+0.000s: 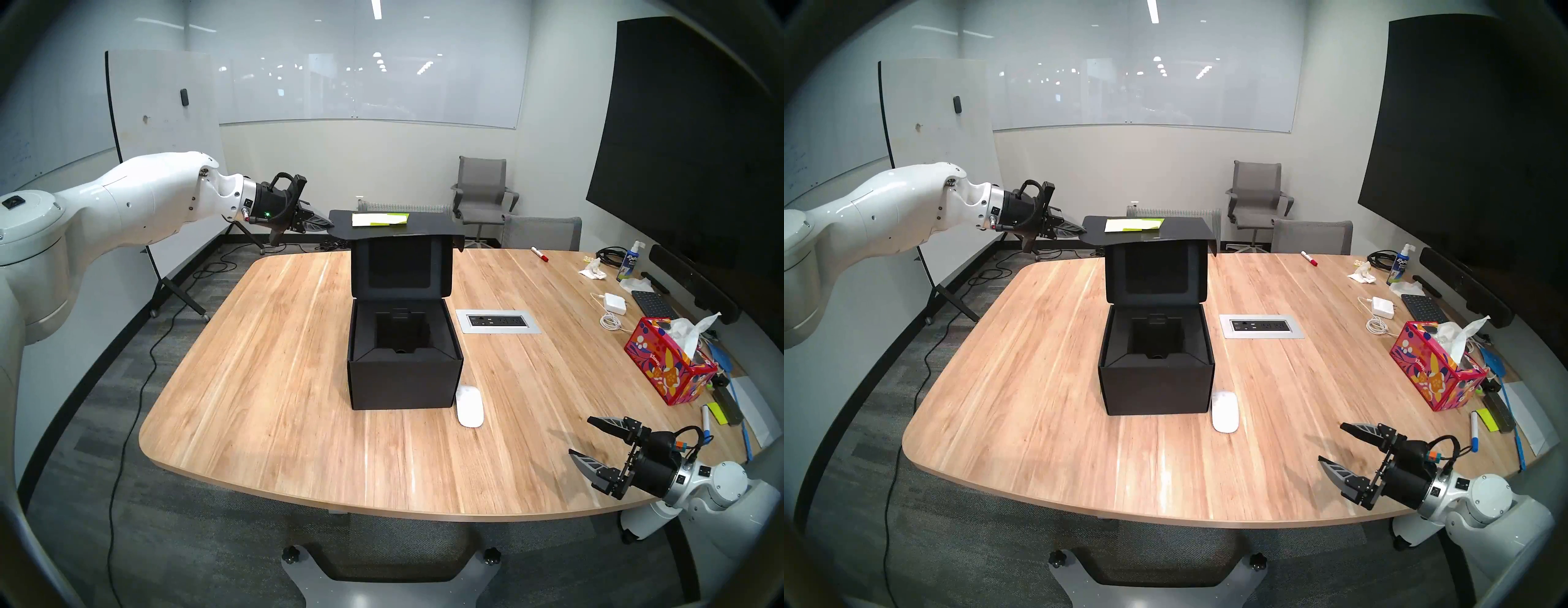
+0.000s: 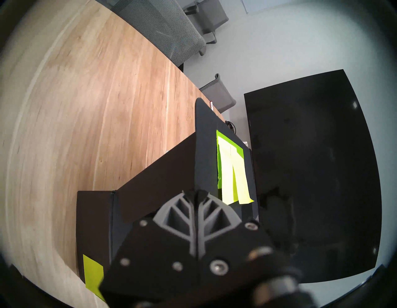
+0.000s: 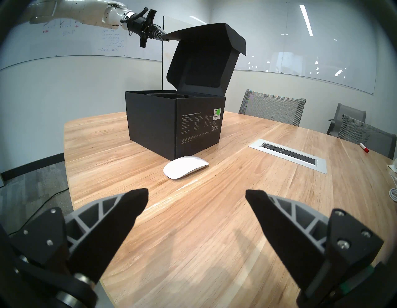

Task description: Open the box and place the mouse inside

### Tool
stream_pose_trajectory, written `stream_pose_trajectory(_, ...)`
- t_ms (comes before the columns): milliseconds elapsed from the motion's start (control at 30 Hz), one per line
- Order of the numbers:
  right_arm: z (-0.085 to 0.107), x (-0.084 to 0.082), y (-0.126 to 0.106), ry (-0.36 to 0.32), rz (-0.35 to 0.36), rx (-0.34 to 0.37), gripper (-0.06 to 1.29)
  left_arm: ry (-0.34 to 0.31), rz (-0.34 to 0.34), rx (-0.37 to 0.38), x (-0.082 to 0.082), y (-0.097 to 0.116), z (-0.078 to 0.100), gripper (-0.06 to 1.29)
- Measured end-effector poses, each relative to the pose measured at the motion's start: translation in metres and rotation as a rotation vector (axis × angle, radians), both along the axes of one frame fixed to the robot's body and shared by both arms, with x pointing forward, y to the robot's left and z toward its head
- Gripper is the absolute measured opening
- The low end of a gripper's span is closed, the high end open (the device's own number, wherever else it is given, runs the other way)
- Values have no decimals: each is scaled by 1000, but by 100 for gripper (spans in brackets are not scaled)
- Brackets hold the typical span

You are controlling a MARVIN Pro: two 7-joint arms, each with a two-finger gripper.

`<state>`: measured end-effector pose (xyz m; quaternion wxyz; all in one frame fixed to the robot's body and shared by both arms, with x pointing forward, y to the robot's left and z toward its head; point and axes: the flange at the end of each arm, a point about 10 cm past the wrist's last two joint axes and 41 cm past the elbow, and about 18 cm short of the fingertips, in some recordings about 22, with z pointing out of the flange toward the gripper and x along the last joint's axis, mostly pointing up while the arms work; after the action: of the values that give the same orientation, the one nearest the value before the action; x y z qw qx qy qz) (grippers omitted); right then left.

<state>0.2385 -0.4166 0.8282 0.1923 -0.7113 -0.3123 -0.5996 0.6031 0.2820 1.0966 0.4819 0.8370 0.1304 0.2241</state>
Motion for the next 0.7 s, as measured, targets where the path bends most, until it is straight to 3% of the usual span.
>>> stream_pose_trajectory(200, 0, 0, 0, 0, 0, 0, 124, 25, 5, 15, 1, -5, -7, 0)
stream_pose_trajectory(267, 0, 0, 0, 0, 0, 0, 124, 34, 5, 20, 2, -7, -11, 16)
stream_pose_trajectory(300, 0, 0, 0, 0, 0, 0, 124, 37, 6, 20, 2, -7, -11, 34)
stream_pose_trajectory(333, 0, 0, 0, 0, 0, 0, 124, 40, 7, 21, 2, -8, -12, 69)
stream_pose_trajectory(367, 0, 0, 0, 0, 0, 0, 124, 42, 7, 21, 2, -8, -12, 81)
stream_pose_trajectory(400, 0, 0, 0, 0, 0, 0, 124, 44, 8, 22, 2, -9, -13, 113)
stream_pose_trajectory(467, 0, 0, 0, 0, 0, 0, 124, 46, 9, 22, 2, -9, -12, 126)
stream_pose_trajectory(700, 0, 0, 0, 0, 0, 0, 124, 49, 12, 12, 0, -8, -9, 126)
